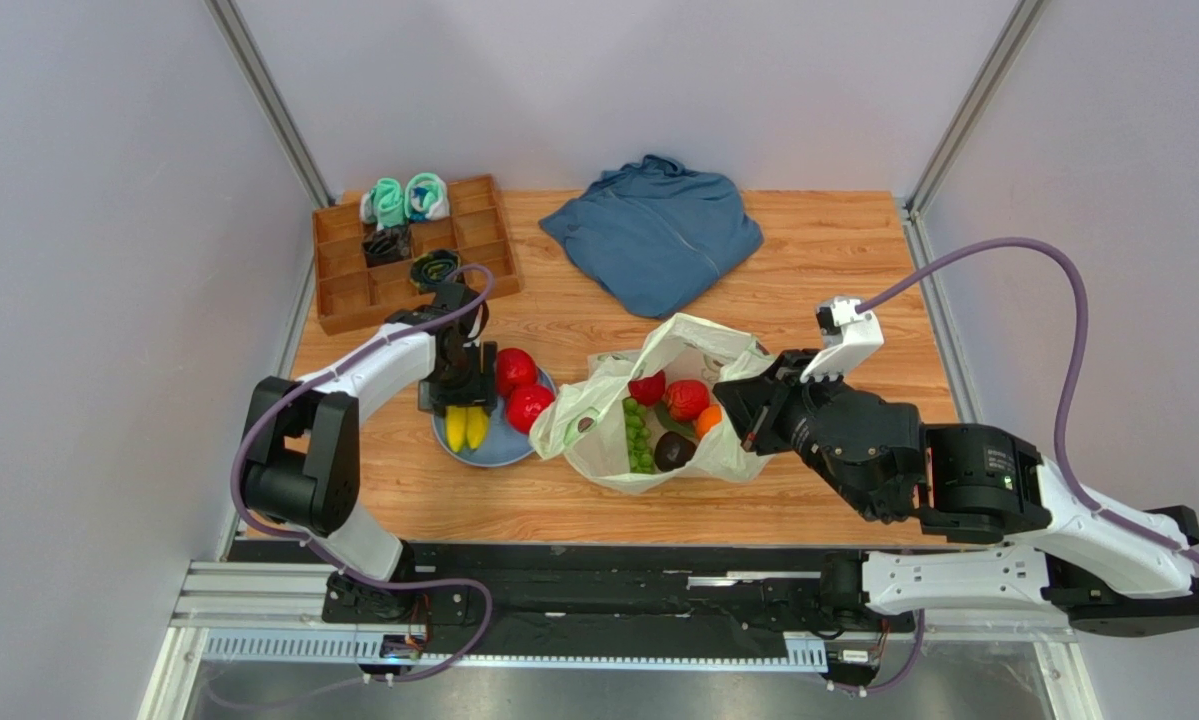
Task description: Place the fruits into the plastic bag
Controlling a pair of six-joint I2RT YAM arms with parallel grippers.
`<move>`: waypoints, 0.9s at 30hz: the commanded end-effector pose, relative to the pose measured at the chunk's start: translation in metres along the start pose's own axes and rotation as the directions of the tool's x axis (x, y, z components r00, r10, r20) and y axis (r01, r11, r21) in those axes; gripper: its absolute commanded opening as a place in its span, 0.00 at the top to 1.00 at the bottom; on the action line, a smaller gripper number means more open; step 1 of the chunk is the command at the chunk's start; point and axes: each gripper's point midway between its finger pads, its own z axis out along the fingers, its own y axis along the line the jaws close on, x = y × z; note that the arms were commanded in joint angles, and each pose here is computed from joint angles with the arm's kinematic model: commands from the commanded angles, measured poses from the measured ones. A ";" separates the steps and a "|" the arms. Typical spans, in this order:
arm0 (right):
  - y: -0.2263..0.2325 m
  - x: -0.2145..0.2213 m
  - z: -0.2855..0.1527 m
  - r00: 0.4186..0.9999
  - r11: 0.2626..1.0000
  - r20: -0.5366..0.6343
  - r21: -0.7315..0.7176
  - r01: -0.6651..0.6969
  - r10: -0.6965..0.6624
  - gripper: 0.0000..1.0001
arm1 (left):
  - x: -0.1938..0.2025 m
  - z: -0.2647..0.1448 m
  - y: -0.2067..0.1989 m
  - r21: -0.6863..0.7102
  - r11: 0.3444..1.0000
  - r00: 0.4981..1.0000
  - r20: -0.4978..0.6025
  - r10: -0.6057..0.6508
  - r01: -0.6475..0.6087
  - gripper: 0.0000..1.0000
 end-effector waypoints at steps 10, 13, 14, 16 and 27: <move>0.004 -0.011 -0.002 0.997 0.998 0.035 -0.012 -0.064 0.064 1.00 | -0.005 -0.050 0.025 -0.076 0.997 0.988 0.156 0.008 0.004 0.47; 0.005 -0.010 0.000 0.998 0.998 0.031 -0.009 -0.058 0.058 1.00 | -0.007 -0.067 0.028 -0.074 0.997 0.980 0.200 0.003 0.012 0.47; 0.006 -0.010 0.000 0.998 0.998 0.029 -0.011 -0.057 0.057 1.00 | -0.006 -0.071 0.028 -0.068 0.998 0.979 0.204 0.004 0.010 0.47; 0.007 -0.009 0.000 0.998 0.998 0.028 -0.012 -0.054 0.054 1.00 | -0.005 -0.082 0.029 -0.061 0.998 0.976 0.218 0.001 0.012 0.47; 0.012 -0.002 0.005 0.999 0.999 0.007 -0.016 -0.050 0.050 1.00 | -0.010 -0.195 -0.016 0.298 0.951 0.889 0.454 -0.065 -0.082 0.50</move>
